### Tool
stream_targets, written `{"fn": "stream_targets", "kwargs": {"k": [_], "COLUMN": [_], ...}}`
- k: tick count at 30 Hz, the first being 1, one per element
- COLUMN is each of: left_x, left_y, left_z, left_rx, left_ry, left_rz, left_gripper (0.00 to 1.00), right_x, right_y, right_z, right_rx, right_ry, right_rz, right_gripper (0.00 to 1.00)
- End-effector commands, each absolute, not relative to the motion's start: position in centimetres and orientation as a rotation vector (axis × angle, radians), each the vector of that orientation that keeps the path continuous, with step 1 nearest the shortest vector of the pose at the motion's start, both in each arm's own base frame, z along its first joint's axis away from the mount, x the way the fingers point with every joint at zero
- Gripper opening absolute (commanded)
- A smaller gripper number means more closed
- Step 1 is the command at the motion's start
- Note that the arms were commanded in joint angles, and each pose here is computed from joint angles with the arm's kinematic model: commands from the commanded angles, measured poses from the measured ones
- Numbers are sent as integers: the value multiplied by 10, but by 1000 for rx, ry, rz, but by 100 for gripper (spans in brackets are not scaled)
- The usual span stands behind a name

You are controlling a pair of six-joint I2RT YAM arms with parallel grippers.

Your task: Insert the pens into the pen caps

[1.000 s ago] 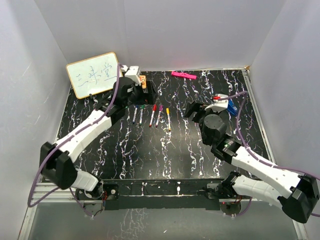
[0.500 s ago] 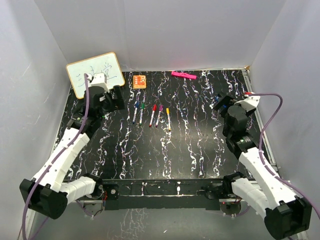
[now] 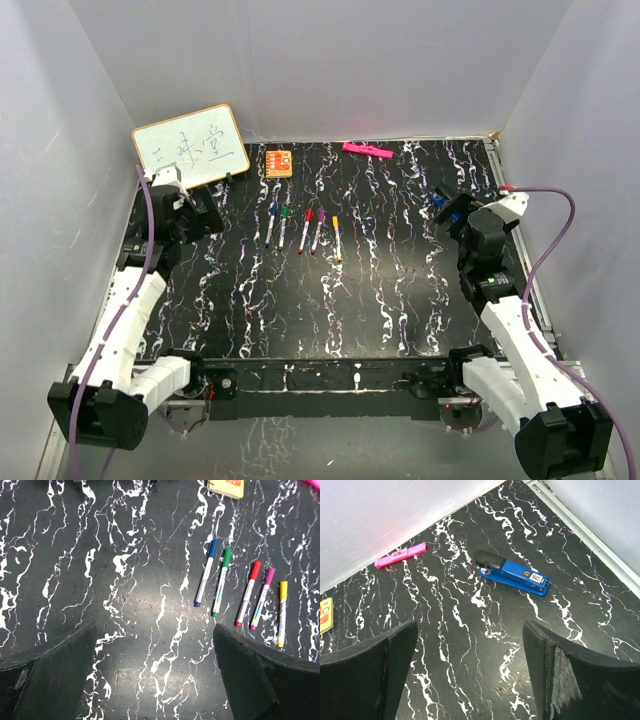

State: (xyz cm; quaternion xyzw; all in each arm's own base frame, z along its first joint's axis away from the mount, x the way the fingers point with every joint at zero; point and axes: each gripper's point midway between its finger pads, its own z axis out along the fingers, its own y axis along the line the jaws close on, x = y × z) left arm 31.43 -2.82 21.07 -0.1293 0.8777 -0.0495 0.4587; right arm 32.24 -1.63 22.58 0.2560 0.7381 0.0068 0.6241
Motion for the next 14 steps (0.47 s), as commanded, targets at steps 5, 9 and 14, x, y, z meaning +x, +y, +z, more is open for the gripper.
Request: {"fn": "stream_targets", "kwargs": {"k": [5, 9, 14], "left_x": [299, 298, 300], "left_y": [-21, -17, -18], "left_z": [227, 221, 220], "left_rx": [-360, -383, -388], "left_ry": [2083, 2103, 2097], "left_rz": [-116, -92, -100], "left_gripper": [99, 98, 98], "right_x": [324, 325, 324], "right_y": [-11, -10, -10], "right_z": [236, 233, 235], "right_rx": [581, 581, 581], "right_ry": [1657, 1663, 1660], "right_rz": [72, 75, 77], "right_gripper": [86, 87, 98]}}
